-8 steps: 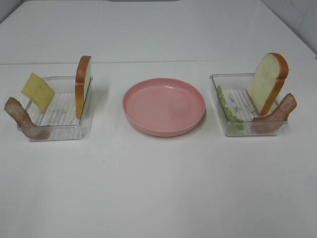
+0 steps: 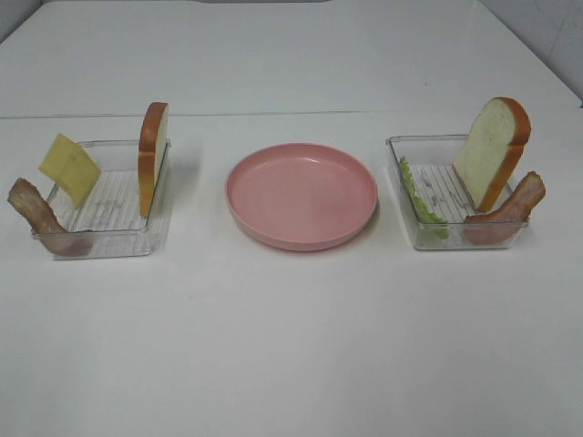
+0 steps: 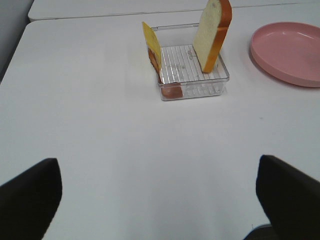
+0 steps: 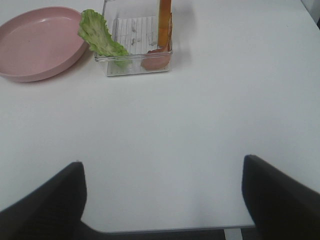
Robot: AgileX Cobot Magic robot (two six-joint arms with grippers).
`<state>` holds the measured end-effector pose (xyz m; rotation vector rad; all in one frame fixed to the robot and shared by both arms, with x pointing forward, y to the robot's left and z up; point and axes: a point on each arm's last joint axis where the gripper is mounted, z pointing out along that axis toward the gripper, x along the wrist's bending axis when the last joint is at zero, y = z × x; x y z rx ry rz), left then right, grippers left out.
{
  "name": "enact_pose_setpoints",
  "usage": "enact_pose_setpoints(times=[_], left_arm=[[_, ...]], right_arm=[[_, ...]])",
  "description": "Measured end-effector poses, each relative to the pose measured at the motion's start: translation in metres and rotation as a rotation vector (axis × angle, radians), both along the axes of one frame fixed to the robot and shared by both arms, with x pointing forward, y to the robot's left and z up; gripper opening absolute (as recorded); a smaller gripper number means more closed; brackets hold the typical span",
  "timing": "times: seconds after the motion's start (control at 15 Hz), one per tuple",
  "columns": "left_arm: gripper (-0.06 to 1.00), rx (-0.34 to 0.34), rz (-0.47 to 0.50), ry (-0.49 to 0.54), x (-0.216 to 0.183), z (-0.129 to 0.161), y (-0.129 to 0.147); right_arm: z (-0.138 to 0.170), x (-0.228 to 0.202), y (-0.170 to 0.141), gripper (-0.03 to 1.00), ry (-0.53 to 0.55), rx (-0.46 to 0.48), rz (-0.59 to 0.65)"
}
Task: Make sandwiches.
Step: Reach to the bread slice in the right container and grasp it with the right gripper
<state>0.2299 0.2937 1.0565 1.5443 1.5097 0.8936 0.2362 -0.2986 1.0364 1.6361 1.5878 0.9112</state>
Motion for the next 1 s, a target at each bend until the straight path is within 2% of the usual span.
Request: enact_pose_setpoints(times=[1.0], left_arm=[[0.98, 0.0, 0.0, 0.0, 0.0, 0.0, 0.0]], right_arm=[[0.0008, -0.0003, 0.0, 0.82, -0.003, 0.006, -0.004]])
